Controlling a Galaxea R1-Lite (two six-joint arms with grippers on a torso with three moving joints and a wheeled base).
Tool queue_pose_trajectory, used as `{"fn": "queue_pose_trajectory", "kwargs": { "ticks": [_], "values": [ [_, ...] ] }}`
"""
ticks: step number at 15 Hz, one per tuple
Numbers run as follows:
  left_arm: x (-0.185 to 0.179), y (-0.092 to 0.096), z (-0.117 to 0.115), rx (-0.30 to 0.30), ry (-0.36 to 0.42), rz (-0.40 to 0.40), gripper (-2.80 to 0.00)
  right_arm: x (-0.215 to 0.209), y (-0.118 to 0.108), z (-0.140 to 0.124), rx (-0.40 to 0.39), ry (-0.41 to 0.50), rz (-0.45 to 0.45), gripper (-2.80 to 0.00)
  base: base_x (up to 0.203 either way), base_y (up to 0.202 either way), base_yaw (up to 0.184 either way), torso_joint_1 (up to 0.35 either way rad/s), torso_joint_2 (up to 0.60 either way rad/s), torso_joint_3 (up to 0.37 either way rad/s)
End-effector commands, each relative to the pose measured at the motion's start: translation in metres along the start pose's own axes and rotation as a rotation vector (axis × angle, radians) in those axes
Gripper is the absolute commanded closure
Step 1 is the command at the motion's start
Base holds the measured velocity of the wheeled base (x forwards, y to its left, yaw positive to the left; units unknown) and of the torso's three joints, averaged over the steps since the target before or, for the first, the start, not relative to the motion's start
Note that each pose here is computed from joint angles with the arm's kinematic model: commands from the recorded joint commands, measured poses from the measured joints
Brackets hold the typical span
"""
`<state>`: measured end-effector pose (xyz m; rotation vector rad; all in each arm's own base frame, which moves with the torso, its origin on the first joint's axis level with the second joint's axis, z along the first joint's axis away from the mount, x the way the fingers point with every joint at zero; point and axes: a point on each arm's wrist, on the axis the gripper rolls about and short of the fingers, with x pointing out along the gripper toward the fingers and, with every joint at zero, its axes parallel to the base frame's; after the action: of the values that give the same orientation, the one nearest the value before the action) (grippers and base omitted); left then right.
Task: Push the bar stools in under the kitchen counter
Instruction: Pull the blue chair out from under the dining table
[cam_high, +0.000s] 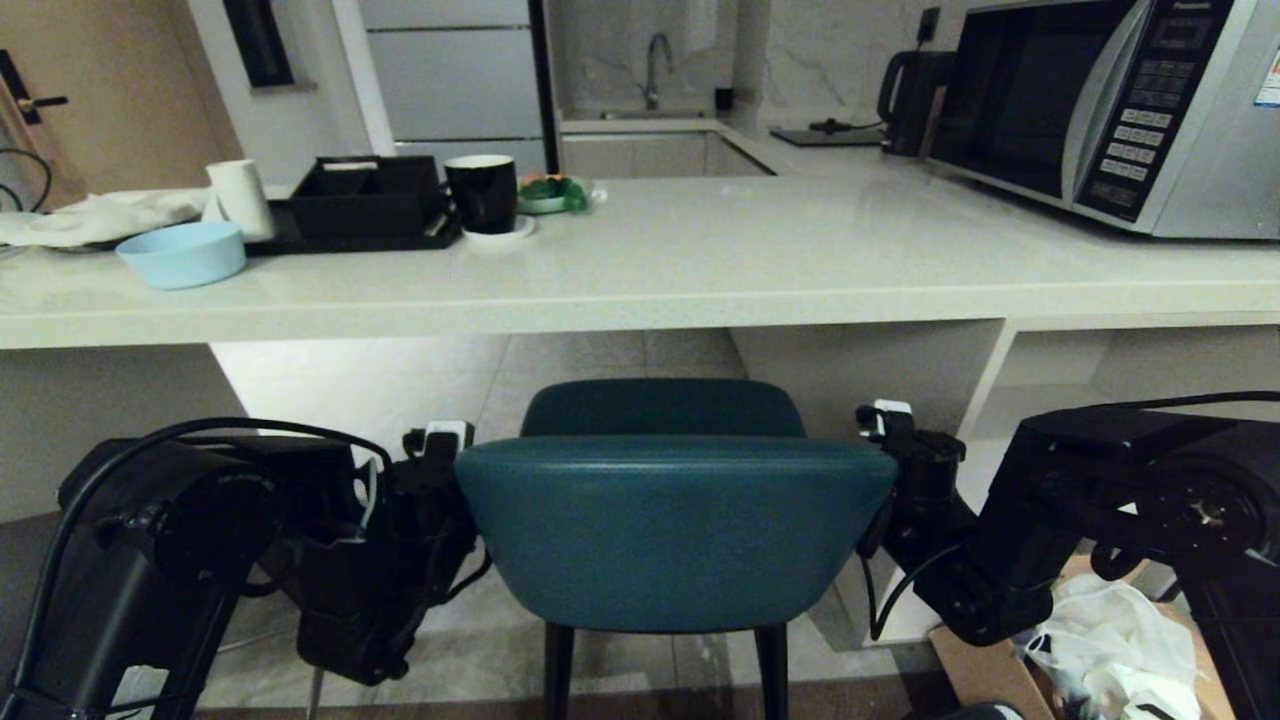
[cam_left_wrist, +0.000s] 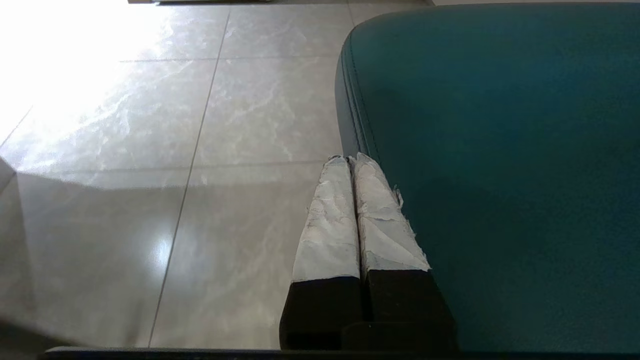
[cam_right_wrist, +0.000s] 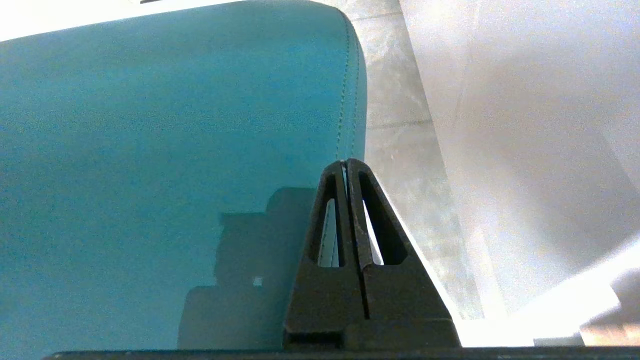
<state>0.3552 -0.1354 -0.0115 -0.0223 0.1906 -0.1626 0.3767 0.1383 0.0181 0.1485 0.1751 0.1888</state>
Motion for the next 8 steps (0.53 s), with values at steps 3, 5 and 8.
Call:
{"fn": "queue_pose_trajectory", "kwargs": {
  "ticks": [3, 5, 8],
  "values": [
    [-0.0060, -0.0116, 0.0012, 0.006, -0.001, -0.026, 0.00, -0.0066, 0.0114, 0.0039, 0.001, -0.013, 0.024, 0.00, -0.194, 0.000, -0.001, 0.000, 0.00, -0.001],
    [-0.0081, -0.0115, -0.0014, 0.009, 0.011, -0.012, 0.00, -0.0082, 0.0137, 0.0025, 0.002, -0.017, 0.022, 0.00, -0.196, 0.000, -0.001, 0.007, 0.01, -0.002],
    [-0.0088, -0.0115, -0.0009, 0.009, 0.010, -0.009, 0.00, -0.0100, 0.0143, 0.0006, 0.002, -0.018, 0.026, 0.00, -0.194, 0.000, -0.001, 0.004, 0.00, 0.004]
  ]
}}
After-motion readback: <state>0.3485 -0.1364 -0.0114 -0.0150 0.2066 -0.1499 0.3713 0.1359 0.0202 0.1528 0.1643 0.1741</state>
